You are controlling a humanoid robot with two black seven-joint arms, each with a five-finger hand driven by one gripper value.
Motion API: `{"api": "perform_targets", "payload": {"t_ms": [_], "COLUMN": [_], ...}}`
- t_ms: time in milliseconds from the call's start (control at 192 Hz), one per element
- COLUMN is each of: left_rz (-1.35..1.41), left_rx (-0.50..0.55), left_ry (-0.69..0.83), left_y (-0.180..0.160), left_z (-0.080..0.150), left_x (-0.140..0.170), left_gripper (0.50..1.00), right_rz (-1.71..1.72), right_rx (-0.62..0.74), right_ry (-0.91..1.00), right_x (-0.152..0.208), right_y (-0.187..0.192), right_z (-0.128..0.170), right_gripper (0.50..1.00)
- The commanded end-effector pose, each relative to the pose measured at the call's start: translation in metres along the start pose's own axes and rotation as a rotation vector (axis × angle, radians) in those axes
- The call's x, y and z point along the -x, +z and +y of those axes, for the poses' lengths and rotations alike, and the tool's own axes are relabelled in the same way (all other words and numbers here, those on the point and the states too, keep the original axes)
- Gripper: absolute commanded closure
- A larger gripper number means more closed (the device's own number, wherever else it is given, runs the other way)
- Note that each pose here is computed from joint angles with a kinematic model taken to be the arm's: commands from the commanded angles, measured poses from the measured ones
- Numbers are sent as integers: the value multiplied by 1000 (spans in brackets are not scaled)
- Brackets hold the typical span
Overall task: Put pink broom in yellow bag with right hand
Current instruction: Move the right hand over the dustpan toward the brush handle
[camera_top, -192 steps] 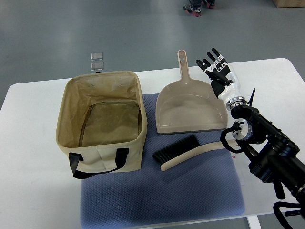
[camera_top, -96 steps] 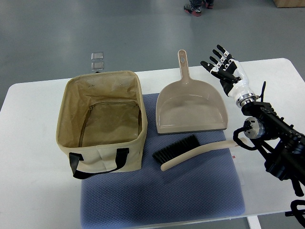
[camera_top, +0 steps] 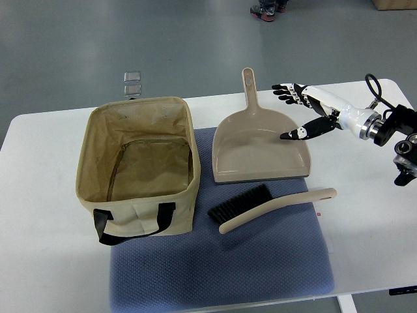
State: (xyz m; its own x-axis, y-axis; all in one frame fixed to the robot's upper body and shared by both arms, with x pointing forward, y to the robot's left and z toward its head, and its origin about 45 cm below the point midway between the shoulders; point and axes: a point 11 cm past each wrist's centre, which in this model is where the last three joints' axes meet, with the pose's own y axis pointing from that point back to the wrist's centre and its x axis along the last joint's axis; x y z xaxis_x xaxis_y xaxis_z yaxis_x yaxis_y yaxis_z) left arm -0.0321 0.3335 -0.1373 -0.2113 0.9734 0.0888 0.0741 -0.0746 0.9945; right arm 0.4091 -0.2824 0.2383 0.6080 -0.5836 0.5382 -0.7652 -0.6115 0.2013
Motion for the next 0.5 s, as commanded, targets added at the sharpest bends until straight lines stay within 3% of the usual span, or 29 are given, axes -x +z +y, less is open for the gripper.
{"api": "perform_targets", "payload": {"t_ms": [0, 286, 494], "left_rz": [0, 1, 0], "left_rx": [0, 0, 0], "left_ry": [0, 0, 0], "left_y": [0, 0, 0], "left_z": [0, 0, 0], "left_x": [0, 0, 0], "left_gripper": [500, 500, 500], "right_rz": [148, 492, 583], "right_rx": [-2, 13, 37], "right_ry": [-113, -386, -493], "right_x": [-5, 20, 38], "right_y": [-18, -46, -42], "right_z": [9, 26, 33], "right_gripper": [568, 568, 570]}}
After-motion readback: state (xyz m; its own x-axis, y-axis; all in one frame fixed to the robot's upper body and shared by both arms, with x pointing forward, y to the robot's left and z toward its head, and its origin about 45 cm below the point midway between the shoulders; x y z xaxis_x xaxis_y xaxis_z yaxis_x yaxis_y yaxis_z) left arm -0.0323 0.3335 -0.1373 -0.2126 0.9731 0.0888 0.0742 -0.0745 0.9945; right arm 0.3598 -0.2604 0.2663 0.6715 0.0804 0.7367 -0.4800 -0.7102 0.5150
